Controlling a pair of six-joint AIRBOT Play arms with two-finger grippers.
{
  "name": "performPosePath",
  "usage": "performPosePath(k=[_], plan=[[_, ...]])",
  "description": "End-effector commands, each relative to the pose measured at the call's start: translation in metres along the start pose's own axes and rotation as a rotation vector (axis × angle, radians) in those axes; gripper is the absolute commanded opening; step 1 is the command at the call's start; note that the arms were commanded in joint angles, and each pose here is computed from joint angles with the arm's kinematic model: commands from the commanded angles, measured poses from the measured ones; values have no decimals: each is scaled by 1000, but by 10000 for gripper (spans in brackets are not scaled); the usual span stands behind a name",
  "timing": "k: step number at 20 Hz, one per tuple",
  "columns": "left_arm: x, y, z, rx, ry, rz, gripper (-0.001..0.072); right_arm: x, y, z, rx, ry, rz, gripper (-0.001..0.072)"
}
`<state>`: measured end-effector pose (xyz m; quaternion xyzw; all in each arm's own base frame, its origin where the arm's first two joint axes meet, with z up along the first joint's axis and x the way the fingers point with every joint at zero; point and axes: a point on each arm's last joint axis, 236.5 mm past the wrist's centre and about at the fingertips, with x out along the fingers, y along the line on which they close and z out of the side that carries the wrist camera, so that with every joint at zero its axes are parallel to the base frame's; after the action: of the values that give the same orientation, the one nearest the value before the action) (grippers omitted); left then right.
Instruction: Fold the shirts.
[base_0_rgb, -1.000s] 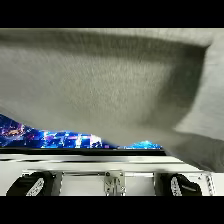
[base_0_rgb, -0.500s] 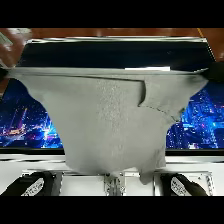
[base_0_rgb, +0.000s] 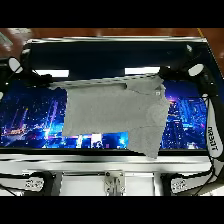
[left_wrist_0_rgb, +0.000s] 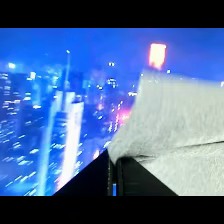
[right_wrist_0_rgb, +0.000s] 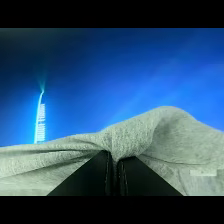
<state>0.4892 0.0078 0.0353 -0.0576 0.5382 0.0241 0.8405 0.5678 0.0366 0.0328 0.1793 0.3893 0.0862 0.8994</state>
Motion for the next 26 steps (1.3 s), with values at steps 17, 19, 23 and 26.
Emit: performPosePath(k=[17,19,23,26], plan=[[6,24,-243,-381,663,-592,640,-181,-109,-94,360,414,-55,646],[23,14,-260,-419,649,-605,640,-176,-107,-96,365,413,-50,646],[38,-16,-261,-446,574,-683,639,-169,-112,-86,355,359,-66,646],[47,-22,-266,-430,569,-653,632,-168,-115,-81,352,336,-76,646]])
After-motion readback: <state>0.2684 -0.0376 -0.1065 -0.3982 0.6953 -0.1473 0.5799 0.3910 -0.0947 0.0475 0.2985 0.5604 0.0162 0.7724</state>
